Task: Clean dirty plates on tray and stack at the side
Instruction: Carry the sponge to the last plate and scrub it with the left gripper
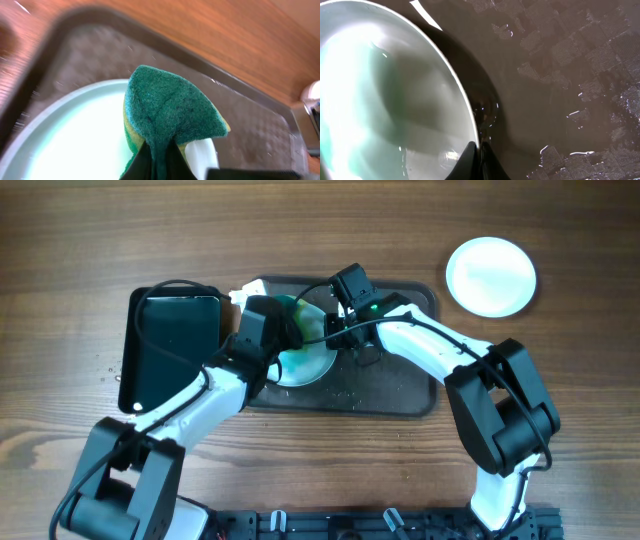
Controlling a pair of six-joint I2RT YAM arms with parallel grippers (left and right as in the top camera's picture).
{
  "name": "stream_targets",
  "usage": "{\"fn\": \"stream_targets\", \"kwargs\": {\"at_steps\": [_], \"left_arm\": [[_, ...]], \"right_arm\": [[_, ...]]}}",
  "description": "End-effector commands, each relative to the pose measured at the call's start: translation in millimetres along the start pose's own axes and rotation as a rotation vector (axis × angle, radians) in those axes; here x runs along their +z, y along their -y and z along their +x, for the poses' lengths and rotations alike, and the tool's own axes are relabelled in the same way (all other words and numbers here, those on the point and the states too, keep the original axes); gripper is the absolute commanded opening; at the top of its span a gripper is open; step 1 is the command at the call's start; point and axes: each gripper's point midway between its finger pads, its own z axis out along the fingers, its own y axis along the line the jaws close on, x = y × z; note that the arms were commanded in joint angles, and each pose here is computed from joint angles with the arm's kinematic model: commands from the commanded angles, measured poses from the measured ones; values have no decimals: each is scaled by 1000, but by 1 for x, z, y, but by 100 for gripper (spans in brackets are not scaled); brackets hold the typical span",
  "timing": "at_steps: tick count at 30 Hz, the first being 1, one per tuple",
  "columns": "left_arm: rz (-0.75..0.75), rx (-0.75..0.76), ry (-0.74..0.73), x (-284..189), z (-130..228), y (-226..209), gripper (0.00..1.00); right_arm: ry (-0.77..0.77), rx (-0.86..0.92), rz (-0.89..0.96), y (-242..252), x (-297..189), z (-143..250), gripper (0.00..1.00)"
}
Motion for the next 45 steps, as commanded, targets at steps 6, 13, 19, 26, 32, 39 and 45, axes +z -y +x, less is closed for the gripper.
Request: {"fn": "stream_targets", "kwargs": {"at_steps": [6, 13, 19, 26, 32, 39, 45], "left_arm": [[-218, 53, -75, 20, 31, -55, 4], [-449, 253, 75, -3, -6, -87, 4], [-424, 255, 172, -25, -33, -71, 4], [-181, 196, 182, -30, -43, -24, 4], [-374, -65, 169, -41, -62, -109, 4], [-509, -267, 70, -61, -58, -193, 4], [-552, -282, 31, -51, -47, -210, 4]], "right_arm": [[11, 6, 20, 4, 3, -6, 4], [10, 5, 21, 4, 3, -6, 4], [12, 5, 21, 4, 3, -6, 4], [12, 3, 21, 4, 3, -6, 4], [11, 2, 21, 4, 3, -5, 4], [17, 2, 18, 3, 3, -7, 4], [17, 2, 18, 3, 3, -7, 4]]}}
